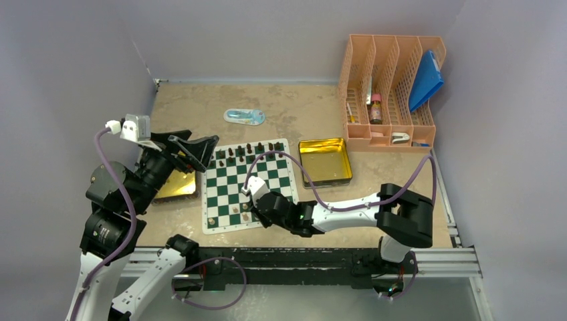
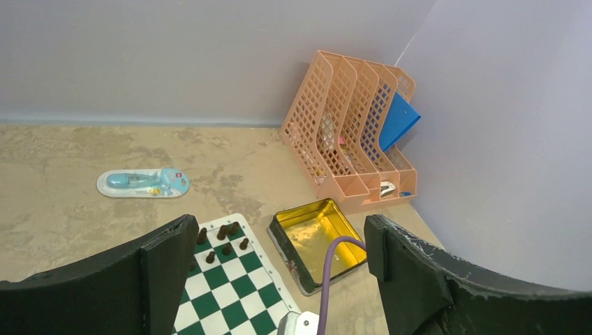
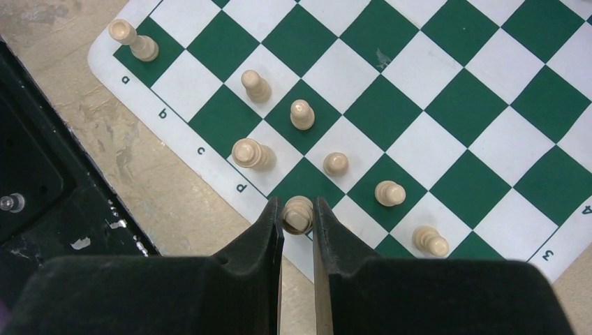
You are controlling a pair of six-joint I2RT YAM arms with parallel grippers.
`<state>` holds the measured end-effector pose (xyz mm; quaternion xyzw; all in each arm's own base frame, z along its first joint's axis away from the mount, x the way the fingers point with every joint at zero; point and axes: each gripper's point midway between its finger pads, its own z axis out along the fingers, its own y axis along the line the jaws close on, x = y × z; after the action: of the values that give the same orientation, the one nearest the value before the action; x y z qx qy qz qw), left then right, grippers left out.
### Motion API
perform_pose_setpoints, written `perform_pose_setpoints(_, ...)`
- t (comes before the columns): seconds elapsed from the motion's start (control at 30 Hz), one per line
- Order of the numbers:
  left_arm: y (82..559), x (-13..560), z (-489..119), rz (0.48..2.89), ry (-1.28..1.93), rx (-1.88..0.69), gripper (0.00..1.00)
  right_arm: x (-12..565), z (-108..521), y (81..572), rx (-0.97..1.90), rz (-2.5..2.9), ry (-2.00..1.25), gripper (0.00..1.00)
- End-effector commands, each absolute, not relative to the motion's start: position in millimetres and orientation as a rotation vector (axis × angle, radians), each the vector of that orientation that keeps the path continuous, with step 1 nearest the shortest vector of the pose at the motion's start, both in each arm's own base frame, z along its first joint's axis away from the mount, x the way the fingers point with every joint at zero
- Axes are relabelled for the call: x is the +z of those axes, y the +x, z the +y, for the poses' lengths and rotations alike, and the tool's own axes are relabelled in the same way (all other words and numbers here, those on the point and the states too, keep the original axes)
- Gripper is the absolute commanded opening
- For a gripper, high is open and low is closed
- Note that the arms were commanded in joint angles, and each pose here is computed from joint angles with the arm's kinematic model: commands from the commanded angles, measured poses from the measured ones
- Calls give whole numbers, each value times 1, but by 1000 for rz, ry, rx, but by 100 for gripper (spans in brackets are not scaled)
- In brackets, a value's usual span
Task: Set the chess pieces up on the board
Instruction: Place the chess piece on the chessboard.
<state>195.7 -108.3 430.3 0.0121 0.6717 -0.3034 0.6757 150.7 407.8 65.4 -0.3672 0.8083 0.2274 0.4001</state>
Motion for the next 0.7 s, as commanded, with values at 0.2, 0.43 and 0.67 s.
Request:
perform_pose_setpoints(0.2,201,436,-107,1479,28,-664,89,81,421,160,590,2015,-866,11)
perform_pose_setpoints(0.43,202,435,-108,1480,32,-665,89,78,422,162,579,2020,-862,12)
perform_pose_setpoints(0.67,206,430,-107,1494,33,-647,89,78,424,164,563,2022,-857,13)
